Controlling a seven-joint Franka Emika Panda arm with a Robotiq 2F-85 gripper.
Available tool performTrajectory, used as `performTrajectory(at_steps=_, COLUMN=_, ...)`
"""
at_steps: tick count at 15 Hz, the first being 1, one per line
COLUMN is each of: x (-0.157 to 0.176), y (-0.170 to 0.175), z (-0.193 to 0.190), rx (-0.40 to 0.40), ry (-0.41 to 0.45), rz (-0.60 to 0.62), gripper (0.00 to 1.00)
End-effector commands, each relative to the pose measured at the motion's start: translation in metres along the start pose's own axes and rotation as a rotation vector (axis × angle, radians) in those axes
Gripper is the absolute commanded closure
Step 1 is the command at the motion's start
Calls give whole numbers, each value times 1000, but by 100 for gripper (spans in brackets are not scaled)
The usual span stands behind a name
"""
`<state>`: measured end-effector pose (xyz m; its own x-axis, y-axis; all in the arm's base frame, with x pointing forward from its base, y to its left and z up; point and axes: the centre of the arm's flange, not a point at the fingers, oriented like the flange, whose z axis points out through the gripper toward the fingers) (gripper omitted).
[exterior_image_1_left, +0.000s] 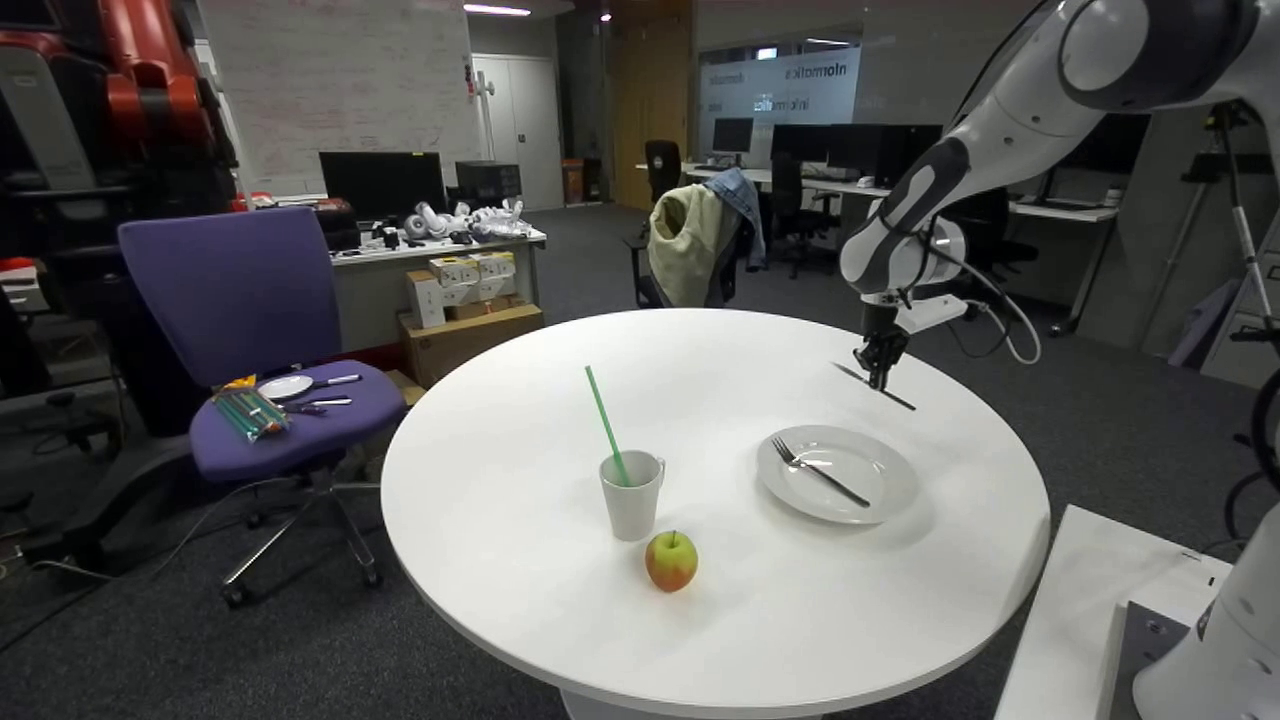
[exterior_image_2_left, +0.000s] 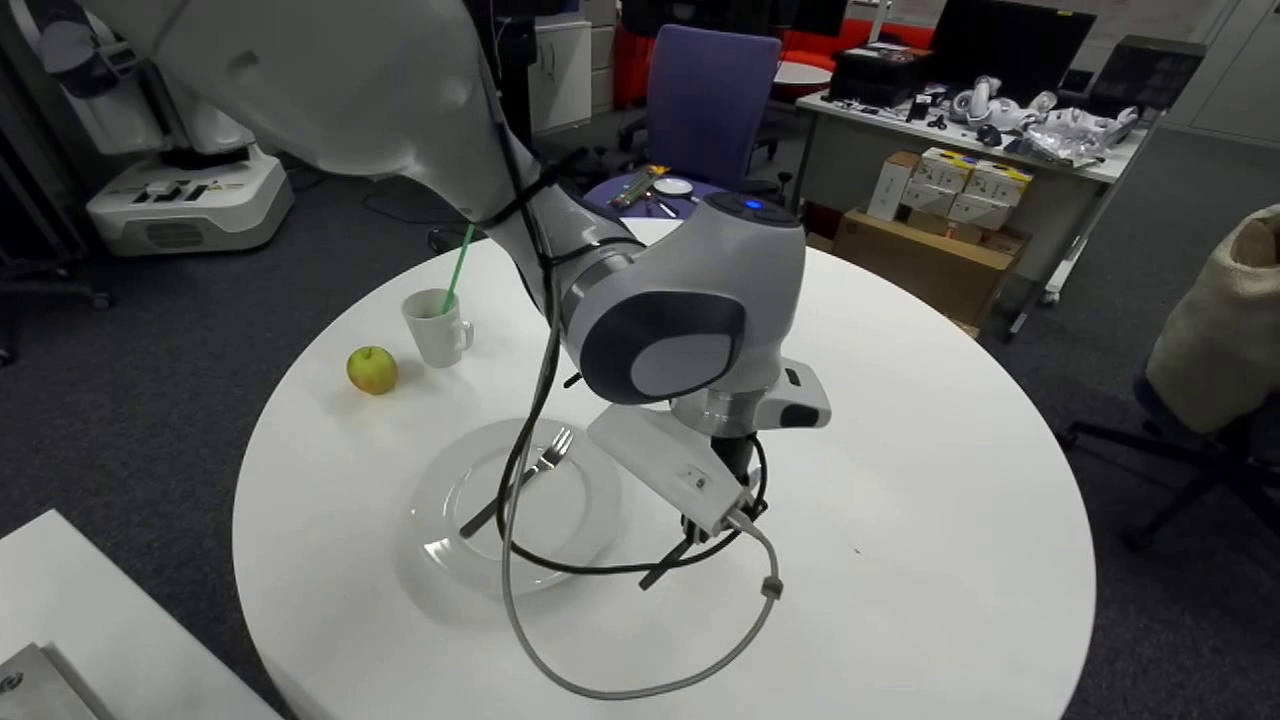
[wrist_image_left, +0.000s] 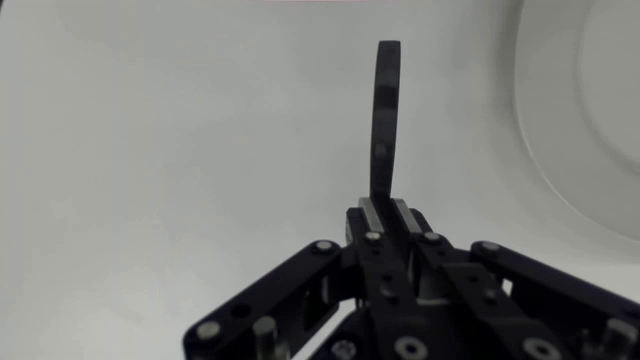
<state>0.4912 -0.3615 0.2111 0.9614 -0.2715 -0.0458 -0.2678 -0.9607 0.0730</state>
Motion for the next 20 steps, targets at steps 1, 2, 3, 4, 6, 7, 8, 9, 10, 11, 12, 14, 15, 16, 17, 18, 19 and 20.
performTrajectory(at_steps=1, x=-27, y=-32, z=-23, rx=-46, ry=2, rz=-66, gripper=98)
performTrajectory(at_steps=2, x=-29, y=-43, z=-21, rx=-53, ry=-11, rz=-92, gripper=98)
performTrajectory(at_steps=3, x=-29, y=-54, z=-19, rx=-60, ry=-15, rz=-112, gripper=98)
performTrajectory(at_steps=4, x=-28, y=-67, z=-14, rx=-70, ry=-27, rz=-134, gripper=98)
performTrajectory(at_steps=6, x=-27, y=-91, z=-6, rx=-84, ry=-48, rz=-167, gripper=98)
performTrajectory(at_steps=7, x=-26, y=-102, z=-3, rx=-89, ry=-56, rz=-182, gripper=98)
performTrajectory(at_steps=8, x=-27, y=-111, z=-1, rx=-92, ry=-62, rz=-191, gripper=98)
performTrajectory(at_steps=9, x=-27, y=-120, z=1, rx=-94, ry=-65, rz=-198, gripper=98)
performTrajectory(at_steps=10, x=-25, y=-128, z=4, rx=-91, ry=-71, rz=-206, gripper=98)
performTrajectory(at_steps=11, x=-28, y=-133, z=4, rx=-88, ry=-73, rz=-212, gripper=98)
performTrajectory(at_steps=12, x=-29, y=-139, z=5, rx=-84, ry=-76, rz=-221, gripper=98)
performTrajectory(at_steps=14, x=-33, y=-144, z=8, rx=-75, ry=-84, rz=-234, gripper=98)
performTrajectory(at_steps=15, x=-38, y=-146, z=11, rx=-67, ry=-93, rz=-234, gripper=98)
performTrajectory(at_steps=16, x=-43, y=-148, z=15, rx=-63, ry=-99, rz=-237, gripper=98)
performTrajectory(at_steps=17, x=-54, y=-145, z=16, rx=-59, ry=-105, rz=-235, gripper=98)
performTrajectory(at_steps=18, x=-62, y=-143, z=19, rx=-53, ry=-113, rz=-235, gripper=98)
performTrajectory(at_steps=19, x=-69, y=-142, z=21, rx=-49, ry=-117, rz=-231, gripper=98)
performTrajectory(at_steps=20, x=-75, y=-140, z=22, rx=-45, ry=-122, rz=-229, gripper=98)
